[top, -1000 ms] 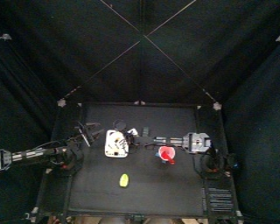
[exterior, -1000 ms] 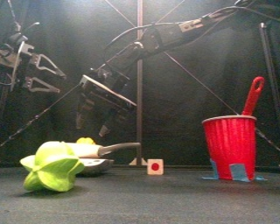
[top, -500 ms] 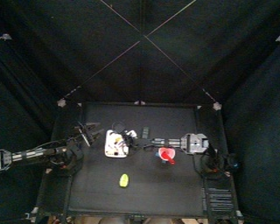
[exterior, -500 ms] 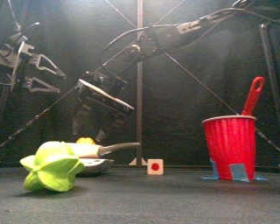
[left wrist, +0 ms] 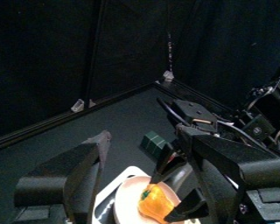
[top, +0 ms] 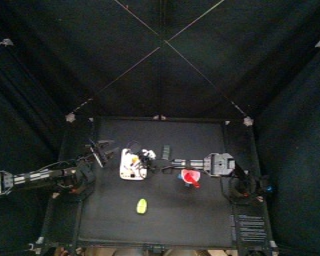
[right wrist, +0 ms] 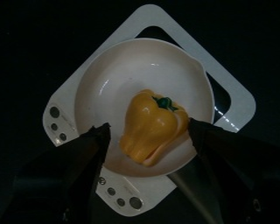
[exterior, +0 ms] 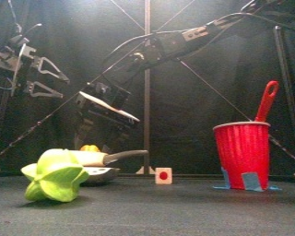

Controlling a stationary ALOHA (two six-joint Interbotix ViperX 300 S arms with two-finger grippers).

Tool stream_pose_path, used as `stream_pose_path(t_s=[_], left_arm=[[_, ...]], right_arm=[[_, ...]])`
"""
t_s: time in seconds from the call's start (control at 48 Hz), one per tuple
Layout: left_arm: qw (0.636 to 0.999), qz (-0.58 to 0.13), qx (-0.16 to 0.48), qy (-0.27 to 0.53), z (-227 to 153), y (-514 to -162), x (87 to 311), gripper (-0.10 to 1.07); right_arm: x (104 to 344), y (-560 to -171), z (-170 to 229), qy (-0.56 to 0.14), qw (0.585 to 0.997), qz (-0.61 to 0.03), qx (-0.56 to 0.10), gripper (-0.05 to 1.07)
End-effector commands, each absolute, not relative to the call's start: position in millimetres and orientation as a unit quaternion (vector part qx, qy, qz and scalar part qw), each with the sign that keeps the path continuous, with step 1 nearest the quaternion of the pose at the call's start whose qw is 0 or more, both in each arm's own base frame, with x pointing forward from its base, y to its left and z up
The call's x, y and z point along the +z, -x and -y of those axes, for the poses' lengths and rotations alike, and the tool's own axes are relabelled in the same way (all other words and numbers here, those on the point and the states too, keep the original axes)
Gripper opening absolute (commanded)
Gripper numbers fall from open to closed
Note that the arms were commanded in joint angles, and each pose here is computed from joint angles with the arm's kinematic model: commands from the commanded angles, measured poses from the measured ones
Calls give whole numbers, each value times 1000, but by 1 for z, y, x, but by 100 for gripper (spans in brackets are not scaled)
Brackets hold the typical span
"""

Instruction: Grab squash

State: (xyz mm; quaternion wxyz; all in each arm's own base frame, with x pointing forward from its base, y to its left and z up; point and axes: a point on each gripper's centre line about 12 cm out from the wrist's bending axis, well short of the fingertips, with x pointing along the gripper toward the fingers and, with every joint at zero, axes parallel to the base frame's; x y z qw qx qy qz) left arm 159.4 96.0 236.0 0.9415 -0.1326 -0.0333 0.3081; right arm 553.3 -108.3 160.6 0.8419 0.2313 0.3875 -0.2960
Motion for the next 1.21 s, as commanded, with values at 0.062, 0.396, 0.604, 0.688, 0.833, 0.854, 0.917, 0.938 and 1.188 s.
stream_pose_path(t_s=[0.062,0.396,0.604,0.688,0.833,0.854,0.917,0.938,1.188], left_arm=[[941,39,309,130,-97,-160,240,96],[941,40,309,129,-97,-160,241,96],[941,38,309,130,-97,-161,240,96],[941,39,309,130,-97,-160,240,96],[941,40,309,129,-97,-160,241,96],[941,39,309,130,-97,-160,240,96],[941,39,309,130,-97,-160,240,96],[941,40,309,129,-97,-160,241,96],[942,39,309,129,-97,-160,240,96]], right_arm=[[183,-559,111,-241,852,-363,-292,100],[175,-561,113,-239,847,-371,-297,100],[173,-562,112,-240,846,-372,-296,99],[174,-563,113,-241,847,-370,-296,97],[174,-563,114,-241,847,-369,-297,87],[174,-563,114,-242,847,-369,-297,85],[175,-563,114,-243,847,-369,-297,81],[175,-563,114,-243,847,-369,-297,80],[189,-563,114,-240,847,-366,-302,76]])
